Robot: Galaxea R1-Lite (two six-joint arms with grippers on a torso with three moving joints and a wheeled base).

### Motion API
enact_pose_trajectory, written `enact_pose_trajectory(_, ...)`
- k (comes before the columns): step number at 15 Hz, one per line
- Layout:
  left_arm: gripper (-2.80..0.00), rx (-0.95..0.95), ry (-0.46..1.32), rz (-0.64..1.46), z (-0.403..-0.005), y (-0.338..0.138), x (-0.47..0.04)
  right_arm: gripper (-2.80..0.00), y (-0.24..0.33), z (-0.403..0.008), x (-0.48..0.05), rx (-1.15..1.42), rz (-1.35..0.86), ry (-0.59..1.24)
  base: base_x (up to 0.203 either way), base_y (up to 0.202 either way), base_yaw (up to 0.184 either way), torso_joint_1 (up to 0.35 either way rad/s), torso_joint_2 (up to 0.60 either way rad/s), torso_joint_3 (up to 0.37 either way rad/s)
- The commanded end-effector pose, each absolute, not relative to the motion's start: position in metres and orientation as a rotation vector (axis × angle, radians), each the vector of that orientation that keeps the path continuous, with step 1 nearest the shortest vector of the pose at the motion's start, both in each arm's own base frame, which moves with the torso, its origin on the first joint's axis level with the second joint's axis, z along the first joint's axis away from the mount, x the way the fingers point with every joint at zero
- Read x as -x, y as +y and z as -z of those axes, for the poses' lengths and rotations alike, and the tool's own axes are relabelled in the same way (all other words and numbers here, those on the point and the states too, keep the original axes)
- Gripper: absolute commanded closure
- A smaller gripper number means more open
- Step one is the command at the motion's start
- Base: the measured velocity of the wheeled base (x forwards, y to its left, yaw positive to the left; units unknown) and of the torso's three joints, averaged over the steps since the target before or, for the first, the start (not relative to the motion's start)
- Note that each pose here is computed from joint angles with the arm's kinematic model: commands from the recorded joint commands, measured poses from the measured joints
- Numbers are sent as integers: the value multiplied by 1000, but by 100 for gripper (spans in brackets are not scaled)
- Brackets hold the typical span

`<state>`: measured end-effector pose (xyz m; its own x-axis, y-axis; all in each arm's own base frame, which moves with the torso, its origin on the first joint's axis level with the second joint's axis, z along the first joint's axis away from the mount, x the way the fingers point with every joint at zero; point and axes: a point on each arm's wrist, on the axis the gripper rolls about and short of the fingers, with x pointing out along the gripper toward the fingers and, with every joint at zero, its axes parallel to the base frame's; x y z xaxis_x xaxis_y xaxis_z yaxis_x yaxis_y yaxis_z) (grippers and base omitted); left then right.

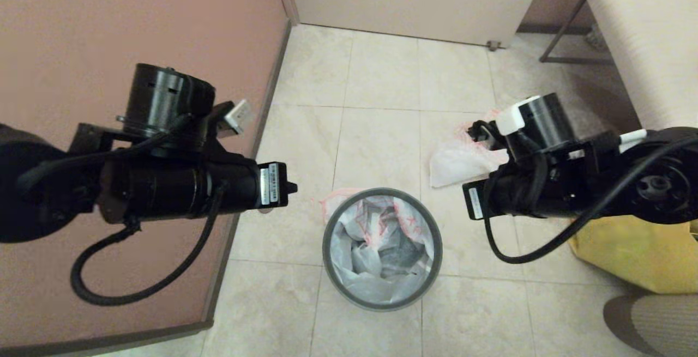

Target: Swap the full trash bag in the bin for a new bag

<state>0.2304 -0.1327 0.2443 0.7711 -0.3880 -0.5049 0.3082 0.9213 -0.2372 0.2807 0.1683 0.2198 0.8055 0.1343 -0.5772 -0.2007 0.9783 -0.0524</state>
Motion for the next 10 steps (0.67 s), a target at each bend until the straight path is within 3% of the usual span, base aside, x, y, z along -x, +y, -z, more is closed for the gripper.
enact_pose_trajectory(1,0,149,475,327,-266,-120,-203,0,152,-240,-257,95,-157,553,0,0,0,0,0,0)
enact_pose_trajectory(10,0,79,245,98,-295,-70,-143,0,83,-277,-199,56,133,404,0,0,0,0,0,0)
